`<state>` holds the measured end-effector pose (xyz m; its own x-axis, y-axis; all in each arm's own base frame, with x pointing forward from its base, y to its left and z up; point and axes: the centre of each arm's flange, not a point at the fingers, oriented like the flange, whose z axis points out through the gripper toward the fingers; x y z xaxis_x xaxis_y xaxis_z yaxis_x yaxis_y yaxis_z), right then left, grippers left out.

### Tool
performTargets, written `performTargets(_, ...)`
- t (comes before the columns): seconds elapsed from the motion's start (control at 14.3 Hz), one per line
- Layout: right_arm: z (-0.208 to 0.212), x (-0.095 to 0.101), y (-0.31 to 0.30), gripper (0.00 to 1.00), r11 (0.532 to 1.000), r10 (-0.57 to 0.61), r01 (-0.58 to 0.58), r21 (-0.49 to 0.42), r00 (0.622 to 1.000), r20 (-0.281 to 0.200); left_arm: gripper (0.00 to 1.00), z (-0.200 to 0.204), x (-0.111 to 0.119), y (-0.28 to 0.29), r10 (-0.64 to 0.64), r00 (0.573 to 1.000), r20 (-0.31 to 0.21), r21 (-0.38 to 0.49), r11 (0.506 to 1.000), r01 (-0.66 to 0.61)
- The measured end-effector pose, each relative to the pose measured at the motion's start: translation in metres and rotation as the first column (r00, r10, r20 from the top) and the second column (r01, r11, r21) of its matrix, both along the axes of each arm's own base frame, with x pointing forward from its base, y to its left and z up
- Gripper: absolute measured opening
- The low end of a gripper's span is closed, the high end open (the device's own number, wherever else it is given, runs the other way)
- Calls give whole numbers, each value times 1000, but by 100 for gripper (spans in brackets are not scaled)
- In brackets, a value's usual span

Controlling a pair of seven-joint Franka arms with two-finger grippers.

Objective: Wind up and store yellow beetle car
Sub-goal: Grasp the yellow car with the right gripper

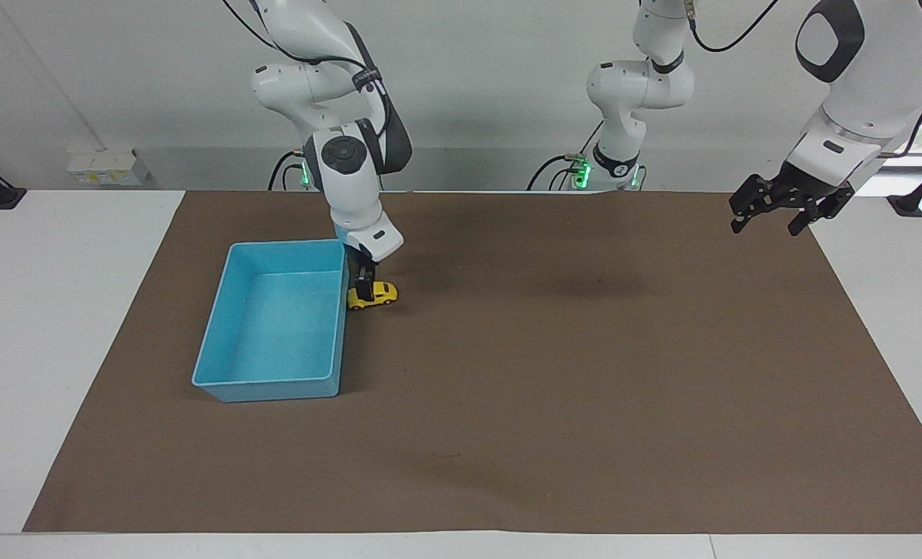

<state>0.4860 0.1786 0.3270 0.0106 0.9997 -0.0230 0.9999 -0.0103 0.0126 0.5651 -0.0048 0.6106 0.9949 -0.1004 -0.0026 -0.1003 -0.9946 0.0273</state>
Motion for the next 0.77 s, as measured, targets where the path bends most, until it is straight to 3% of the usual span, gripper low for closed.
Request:
performTargets(0.21,-17,-1,-1,100,1000,9,-10,-10,1000,-6,100,0,0,0,0,1000,0,0,1000,0)
performTargets(0.35,-20,-1,-1,94,1000,18,-19,-17,1000,-8,100,0,0,0,0,1000,0,0,1000,0)
performTargets(0.49,-21,-1,-1,80,999,31,-31,-21,999,-8,100,0,0,0,0,1000,0,0,1000,0)
performTargets(0.7,-21,-1,-3,75,999,37,-37,-22,999,-10,100,0,0,0,0,1000,0,0,1000,0)
performTargets(0.77,-22,-1,-4,67,999,37,-37,-22,999,-11,100,0,0,0,0,1000,0,0,1000,0)
